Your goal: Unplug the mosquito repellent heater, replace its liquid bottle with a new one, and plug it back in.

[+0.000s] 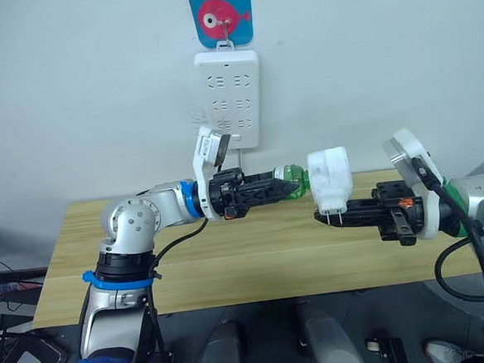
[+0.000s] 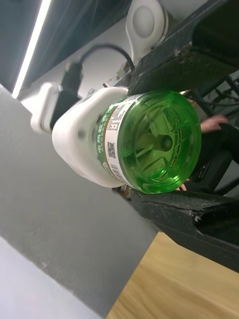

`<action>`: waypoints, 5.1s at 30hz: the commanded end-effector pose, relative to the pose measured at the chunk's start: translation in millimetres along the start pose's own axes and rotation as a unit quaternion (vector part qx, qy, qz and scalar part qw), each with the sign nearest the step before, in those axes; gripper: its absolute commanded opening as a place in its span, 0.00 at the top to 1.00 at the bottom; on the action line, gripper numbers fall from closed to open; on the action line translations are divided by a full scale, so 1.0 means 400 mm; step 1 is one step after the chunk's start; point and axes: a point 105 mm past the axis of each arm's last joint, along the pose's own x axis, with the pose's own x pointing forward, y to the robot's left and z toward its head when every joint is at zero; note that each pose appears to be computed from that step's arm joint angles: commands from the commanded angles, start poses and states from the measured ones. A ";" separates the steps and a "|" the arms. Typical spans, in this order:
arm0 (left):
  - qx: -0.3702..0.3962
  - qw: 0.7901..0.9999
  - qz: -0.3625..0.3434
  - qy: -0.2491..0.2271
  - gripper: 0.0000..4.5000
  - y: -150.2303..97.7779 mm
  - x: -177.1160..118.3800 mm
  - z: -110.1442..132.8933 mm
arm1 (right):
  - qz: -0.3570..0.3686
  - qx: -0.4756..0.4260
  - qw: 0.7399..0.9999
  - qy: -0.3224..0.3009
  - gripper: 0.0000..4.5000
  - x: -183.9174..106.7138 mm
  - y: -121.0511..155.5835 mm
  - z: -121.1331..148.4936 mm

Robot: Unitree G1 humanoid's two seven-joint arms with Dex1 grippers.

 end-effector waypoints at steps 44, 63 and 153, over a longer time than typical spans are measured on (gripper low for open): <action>-0.012 1.000 -0.018 -0.021 0.46 -0.022 -0.001 0.034 | -0.009 0.052 0.998 -0.023 1.00 0.012 0.027 0.013; 0.057 0.998 -0.010 0.039 0.46 -0.012 -0.002 -0.020 | -0.035 0.071 0.994 -0.070 1.00 0.026 0.020 0.081; -0.300 0.920 0.044 -0.248 0.48 0.064 0.011 0.024 | -0.236 0.227 0.847 -0.418 0.00 0.047 -0.143 0.031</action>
